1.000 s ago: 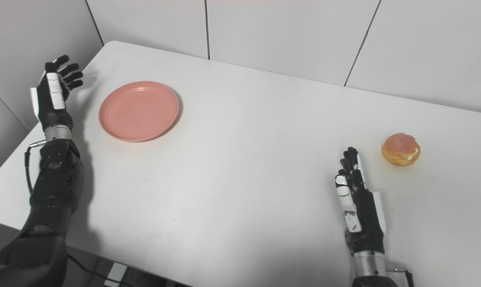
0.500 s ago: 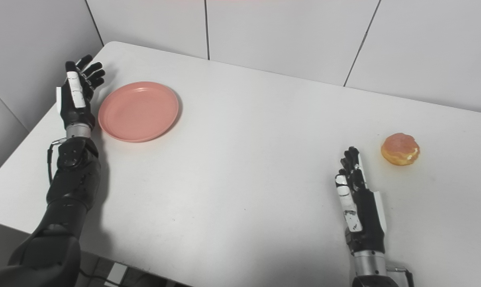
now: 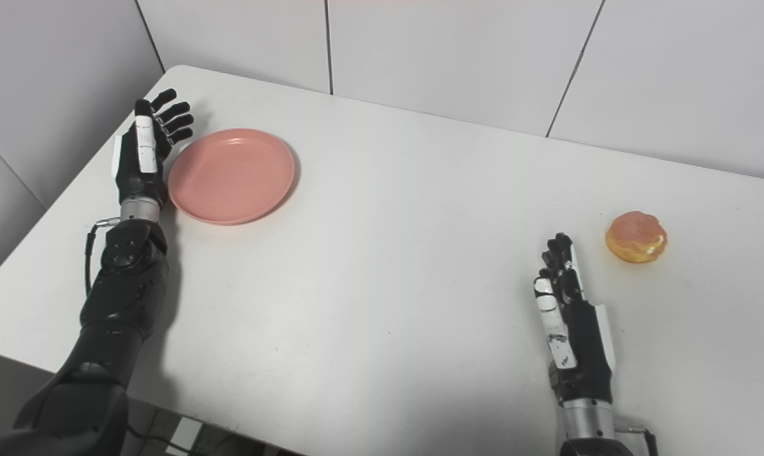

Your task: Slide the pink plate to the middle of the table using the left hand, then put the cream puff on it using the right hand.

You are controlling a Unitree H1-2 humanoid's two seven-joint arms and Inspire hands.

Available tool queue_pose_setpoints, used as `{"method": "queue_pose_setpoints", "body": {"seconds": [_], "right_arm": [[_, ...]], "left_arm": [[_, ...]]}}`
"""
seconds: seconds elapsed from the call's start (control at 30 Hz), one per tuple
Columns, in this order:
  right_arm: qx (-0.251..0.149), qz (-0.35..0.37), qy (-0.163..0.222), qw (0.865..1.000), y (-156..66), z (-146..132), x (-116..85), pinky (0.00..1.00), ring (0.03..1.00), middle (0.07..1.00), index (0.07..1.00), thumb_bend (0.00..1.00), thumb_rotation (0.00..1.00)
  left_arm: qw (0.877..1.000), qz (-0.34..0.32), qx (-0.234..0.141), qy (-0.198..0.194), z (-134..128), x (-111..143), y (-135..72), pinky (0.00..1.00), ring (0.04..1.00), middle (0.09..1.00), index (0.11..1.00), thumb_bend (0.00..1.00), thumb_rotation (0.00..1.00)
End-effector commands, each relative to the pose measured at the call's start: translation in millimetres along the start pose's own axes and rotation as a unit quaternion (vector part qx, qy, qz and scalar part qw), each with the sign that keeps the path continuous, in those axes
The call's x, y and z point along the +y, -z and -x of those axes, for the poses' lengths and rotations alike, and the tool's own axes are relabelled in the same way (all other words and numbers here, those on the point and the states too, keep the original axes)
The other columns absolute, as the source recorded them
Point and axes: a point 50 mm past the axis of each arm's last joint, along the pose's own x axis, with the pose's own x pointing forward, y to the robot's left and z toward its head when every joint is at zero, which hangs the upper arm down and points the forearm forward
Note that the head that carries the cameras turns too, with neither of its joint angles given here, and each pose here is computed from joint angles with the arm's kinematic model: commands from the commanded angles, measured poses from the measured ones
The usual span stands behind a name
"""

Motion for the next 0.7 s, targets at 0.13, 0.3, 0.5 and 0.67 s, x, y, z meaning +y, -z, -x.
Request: {"method": "queue_pose_setpoints", "body": {"seconds": [0.13,0.3,0.5,0.67], "right_arm": [[-0.014,-0.004,0.002,1.000,-4.8,2.6,-1.7,1.00,0.986,0.986,1.000,0.61,0.83],[-0.013,0.005,0.007,1.000,-4.5,2.0,-2.2,1.00,0.980,0.983,0.998,0.63,0.83],[-0.016,0.005,0.003,1.000,-4.4,1.5,-2.8,1.00,0.979,0.978,0.996,0.63,0.84],[-0.012,0.001,0.006,1.000,-3.7,1.3,-2.8,1.00,0.978,0.978,0.994,0.63,0.83]], "left_arm": [[0.999,-0.010,0.031,0.017,12.8,-9.3,10.3,0.73,0.747,0.754,0.759,0.93,1.00],[0.999,-0.014,0.042,0.023,15.2,-11.8,9.5,0.77,0.764,0.764,0.765,0.94,1.00],[0.999,-0.015,0.040,0.019,16.6,-12.4,10.6,0.77,0.764,0.767,0.773,0.93,1.00],[0.999,-0.016,0.042,0.025,15.7,-10.5,10.6,0.77,0.769,0.770,0.774,0.91,1.00]]}}
